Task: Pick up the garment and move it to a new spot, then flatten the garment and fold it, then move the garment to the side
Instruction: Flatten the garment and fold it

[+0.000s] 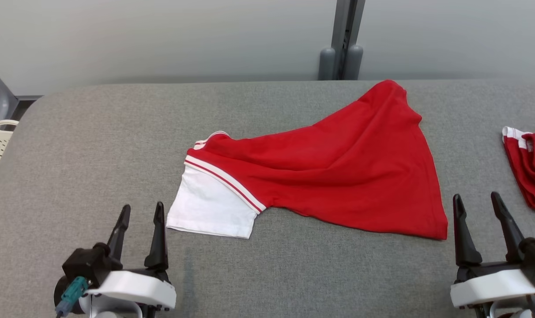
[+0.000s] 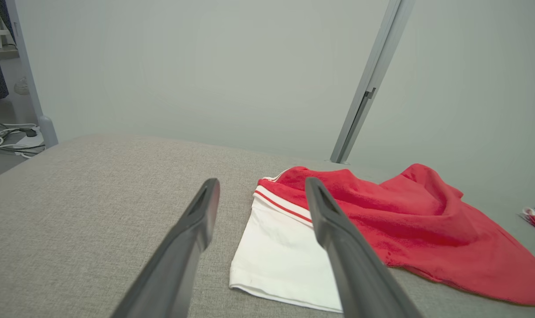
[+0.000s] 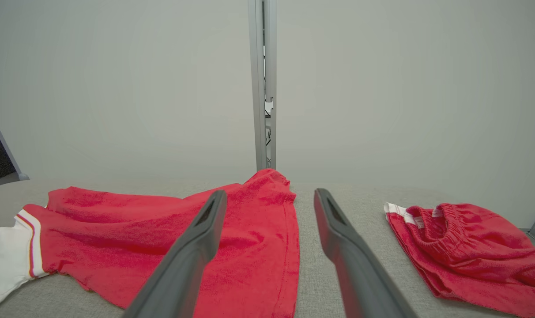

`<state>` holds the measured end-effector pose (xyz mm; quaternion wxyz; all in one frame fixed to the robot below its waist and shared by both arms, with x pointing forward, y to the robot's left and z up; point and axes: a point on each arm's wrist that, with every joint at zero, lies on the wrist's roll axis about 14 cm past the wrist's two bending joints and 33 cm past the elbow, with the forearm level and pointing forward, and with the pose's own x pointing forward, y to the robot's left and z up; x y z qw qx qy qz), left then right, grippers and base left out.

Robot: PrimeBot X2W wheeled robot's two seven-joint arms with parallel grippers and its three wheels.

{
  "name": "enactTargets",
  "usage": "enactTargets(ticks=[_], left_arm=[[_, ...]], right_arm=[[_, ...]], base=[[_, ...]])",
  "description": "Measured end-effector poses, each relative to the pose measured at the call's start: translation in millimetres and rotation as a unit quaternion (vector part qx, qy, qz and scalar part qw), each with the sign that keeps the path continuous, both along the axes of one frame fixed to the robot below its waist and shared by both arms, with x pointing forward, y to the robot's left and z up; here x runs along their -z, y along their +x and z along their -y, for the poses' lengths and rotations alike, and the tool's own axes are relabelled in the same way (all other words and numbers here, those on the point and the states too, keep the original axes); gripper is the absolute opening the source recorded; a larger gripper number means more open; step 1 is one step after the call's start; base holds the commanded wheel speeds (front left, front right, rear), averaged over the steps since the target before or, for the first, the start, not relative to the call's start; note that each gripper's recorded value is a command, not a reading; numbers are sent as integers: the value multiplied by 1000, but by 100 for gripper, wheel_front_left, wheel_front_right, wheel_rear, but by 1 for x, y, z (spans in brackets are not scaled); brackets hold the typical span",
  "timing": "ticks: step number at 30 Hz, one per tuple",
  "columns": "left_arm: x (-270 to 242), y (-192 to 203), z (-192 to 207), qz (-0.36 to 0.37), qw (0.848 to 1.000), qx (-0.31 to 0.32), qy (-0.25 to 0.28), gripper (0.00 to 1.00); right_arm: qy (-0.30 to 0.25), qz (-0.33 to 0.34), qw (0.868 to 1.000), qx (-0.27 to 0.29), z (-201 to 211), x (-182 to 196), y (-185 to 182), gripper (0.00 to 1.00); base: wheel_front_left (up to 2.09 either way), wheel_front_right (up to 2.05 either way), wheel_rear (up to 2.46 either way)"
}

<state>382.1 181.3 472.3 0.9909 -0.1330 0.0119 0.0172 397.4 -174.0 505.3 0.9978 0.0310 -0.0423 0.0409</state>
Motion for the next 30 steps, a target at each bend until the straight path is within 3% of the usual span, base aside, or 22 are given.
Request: enactTargets(ticks=[8,30], left_arm=[[-4,-21,1,4,1000,-13,-12,100],[-7,-31,5,8,1000,-12,-7,100]], right_arm=[[18,-1,1000,-13,-10,-1,-14,100],[25,-6,999,-21,-15,1,-20,100]], base=[[0,0,0],[0,0,0]])
